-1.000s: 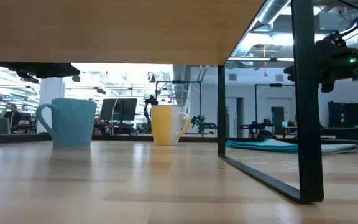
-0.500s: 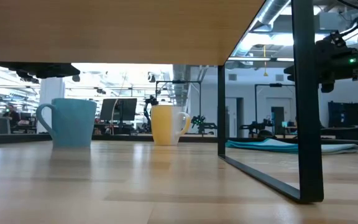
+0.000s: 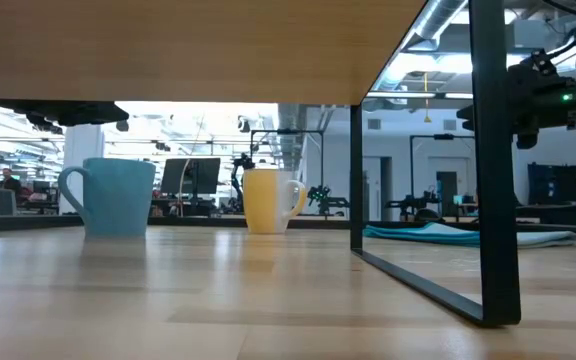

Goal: Stack small to large cups/mugs on shelf

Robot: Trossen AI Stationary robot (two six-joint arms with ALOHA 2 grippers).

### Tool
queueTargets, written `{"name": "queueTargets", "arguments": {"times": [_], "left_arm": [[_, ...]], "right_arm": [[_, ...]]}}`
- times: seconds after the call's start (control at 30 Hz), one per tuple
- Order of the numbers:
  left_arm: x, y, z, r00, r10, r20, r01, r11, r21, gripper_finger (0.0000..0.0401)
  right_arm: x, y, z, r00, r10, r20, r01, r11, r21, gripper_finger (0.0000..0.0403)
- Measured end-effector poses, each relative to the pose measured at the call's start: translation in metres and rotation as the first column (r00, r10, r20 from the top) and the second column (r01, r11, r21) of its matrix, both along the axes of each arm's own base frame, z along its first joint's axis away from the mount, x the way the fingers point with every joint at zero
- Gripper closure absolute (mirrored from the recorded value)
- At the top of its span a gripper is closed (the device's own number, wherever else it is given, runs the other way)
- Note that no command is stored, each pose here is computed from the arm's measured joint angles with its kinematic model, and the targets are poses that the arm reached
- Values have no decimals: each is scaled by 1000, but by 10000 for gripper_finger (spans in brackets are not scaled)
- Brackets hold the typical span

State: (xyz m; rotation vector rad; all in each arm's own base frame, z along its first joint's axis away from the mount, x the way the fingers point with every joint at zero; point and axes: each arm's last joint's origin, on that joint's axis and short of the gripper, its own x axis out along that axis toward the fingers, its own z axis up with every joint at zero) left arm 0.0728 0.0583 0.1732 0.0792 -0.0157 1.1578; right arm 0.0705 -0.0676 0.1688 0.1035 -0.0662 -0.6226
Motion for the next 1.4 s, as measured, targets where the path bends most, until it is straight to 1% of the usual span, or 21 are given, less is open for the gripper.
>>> {"name": "queueTargets", "arguments": {"times": [0.93,1.2,1.33,1.4], "left_arm": [[0,0,0,1000,0,0,0,1000,0,195],[0,0,0,997,-4,76,6,999,-33,195],[0,0,0,997,-1,74,4,999,-33,195],[0,0,0,998,-1,66,3,1000,-29,195]], "right_arm": [[0,0,0,1000,0,0,0,1000,0,163],[0,0,0,1000,0,0,0,1000,0,163],[0,0,0,1000,-3,0,3,1000,-1,163],[0,-1,0,1000,-24,7,24,1000,8,163]]}}
